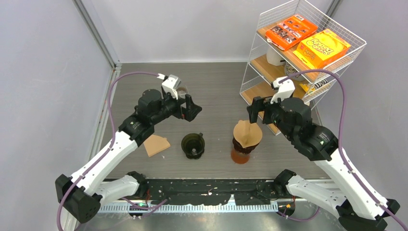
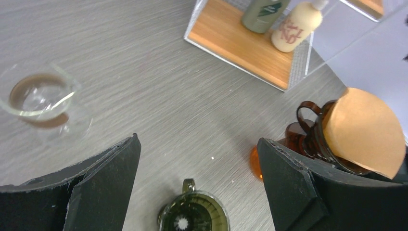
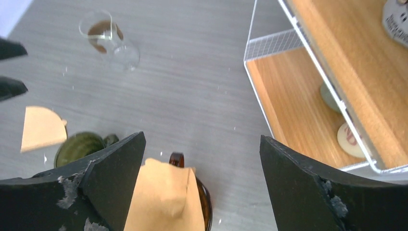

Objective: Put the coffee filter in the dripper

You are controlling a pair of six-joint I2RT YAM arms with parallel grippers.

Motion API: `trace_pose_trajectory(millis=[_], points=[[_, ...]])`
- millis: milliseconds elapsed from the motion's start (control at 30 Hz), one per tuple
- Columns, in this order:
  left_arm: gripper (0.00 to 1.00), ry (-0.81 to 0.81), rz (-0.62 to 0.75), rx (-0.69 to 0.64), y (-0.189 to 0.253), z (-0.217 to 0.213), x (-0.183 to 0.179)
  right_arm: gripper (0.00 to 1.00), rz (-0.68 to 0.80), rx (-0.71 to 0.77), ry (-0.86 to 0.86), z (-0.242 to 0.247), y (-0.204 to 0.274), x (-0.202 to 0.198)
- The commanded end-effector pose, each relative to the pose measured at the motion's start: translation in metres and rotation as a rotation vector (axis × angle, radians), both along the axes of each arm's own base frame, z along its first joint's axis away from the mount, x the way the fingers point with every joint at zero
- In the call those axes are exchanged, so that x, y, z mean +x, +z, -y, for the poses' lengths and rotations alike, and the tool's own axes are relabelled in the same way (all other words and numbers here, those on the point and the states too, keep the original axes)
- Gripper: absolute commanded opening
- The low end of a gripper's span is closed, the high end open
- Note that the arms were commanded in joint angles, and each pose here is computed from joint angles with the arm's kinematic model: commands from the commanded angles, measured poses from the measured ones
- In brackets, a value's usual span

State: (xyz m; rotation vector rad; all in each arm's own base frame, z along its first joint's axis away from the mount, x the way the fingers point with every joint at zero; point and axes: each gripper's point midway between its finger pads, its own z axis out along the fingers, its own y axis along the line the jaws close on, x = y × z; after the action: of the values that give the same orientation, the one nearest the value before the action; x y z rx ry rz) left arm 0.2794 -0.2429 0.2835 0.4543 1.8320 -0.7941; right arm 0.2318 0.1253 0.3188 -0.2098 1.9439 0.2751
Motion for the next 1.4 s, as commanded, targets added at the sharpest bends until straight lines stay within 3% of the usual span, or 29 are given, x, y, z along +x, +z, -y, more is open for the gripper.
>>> trace_pose_trajectory(millis=[0, 267, 600, 900, 1100, 1367], points=[[1.0, 0.219, -0.104, 0.049, -0.024, -0.039, 0.001, 0.95, 0.243, 0.099, -0.053, -0.003, 0.051, 0.026], [1.0, 0.476, -0.308, 0.168, -0.081, -0.1, -0.019, 0.95, 0.275, 0.037, 0.108, -0.046, 0.057, 0.048], [0.96, 0.17, -0.504, 0.074, -0.133, -0.052, -0.064, 0.95, 0.198, -0.036, 0.198, -0.087, 0.025, 0.08], [0.67, 0.128, -0.66, 0.127, -0.167, -0.03, -0.058, 0.95, 0.156, -0.078, 0.165, -0.089, -0.001, 0.093], [0.55, 0.051, -0.729, 0.185, -0.187, -0.021, -0.073, 0.95, 0.153, -0.121, 0.145, -0.084, -0.012, 0.099], [0.06, 0.112, -0.713, 0.223, -0.184, -0.028, -0.065, 0.95, 0.092, -0.086, 0.109, -0.093, -0.03, 0.111]])
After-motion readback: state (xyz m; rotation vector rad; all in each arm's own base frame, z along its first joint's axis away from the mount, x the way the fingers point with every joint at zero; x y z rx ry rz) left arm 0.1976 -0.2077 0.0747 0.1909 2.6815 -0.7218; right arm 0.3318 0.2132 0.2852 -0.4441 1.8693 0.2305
